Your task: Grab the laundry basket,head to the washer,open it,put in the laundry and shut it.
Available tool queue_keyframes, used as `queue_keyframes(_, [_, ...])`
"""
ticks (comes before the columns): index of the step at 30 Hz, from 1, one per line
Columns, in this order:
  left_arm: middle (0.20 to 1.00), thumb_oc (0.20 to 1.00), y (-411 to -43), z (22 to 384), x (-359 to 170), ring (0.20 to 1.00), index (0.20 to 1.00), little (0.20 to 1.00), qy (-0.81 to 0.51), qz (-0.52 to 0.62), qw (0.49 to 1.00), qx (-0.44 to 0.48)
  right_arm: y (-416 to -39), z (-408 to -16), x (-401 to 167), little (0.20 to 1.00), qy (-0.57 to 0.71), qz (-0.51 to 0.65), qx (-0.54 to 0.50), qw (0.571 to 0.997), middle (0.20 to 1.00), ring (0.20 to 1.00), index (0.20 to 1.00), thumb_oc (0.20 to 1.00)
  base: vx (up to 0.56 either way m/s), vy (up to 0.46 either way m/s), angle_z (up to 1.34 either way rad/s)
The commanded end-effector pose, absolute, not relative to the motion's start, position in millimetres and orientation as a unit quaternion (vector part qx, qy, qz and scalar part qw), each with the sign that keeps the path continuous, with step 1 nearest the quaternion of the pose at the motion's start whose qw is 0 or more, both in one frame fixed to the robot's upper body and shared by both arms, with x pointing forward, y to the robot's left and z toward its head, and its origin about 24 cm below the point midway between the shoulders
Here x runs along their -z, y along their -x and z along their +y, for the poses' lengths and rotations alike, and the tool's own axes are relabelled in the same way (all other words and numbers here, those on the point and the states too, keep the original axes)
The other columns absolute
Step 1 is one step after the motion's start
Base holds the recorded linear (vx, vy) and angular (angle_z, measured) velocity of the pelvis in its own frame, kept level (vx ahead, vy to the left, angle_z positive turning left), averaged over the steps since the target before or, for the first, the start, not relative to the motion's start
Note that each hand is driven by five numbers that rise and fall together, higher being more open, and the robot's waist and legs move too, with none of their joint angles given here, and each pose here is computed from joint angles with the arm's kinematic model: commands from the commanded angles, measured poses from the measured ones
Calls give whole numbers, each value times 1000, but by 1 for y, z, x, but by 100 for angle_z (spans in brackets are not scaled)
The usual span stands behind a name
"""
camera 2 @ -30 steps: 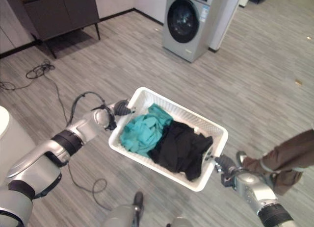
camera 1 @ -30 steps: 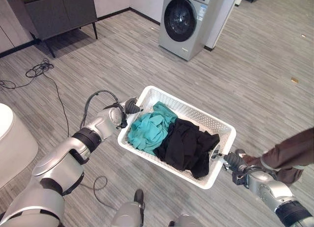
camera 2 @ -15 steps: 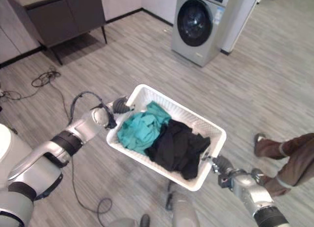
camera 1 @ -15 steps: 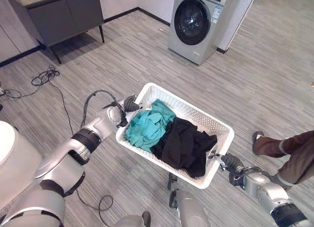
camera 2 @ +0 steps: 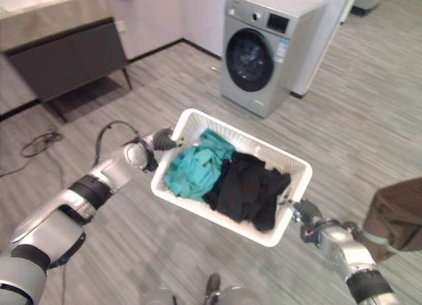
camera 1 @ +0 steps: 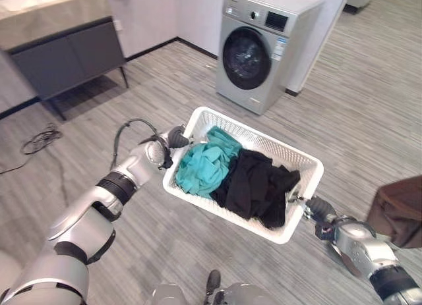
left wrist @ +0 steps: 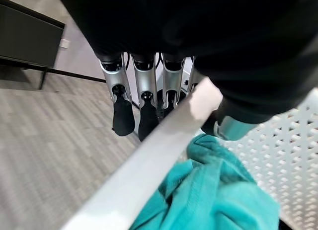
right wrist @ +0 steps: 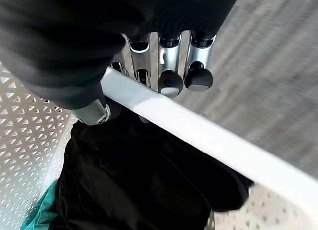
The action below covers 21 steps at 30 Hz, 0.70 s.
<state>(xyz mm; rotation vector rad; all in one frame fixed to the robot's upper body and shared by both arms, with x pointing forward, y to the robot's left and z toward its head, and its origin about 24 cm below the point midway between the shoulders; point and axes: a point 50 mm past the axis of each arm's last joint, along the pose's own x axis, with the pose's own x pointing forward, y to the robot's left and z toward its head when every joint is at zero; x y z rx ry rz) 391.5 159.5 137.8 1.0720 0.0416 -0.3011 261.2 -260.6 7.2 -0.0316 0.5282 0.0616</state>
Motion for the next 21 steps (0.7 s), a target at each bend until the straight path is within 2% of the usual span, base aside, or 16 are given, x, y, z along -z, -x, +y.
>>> queue_keyframes(1, [200, 200, -397, 100, -186, 200, 200, 200, -468, -99, 859, 183, -281, -258, -60, 200, 14, 134, -69, 988, 200, 200, 200, 200, 272, 13, -19])
queue_keyframes(8, [200, 200, -395, 86, -176, 200, 200, 200, -467, -98, 856, 202, -272, -258, -55, 200, 2, 128, -65, 990, 200, 200, 200, 200, 331, 68, -22])
queue_keyframes(15, [200, 200, -393, 93, -177, 200, 200, 200, -481, -99, 846, 205, -283, -237, -48, 200, -9, 134, -94, 986, 200, 200, 200, 200, 476, 53, -51])
queue_keyframes(21, [200, 200, -390, 105, -171, 200, 200, 200, -479, -92, 849, 203, -295, -219, -49, 200, -6, 128, -120, 984, 200, 200, 200, 200, 373, 119, -13])
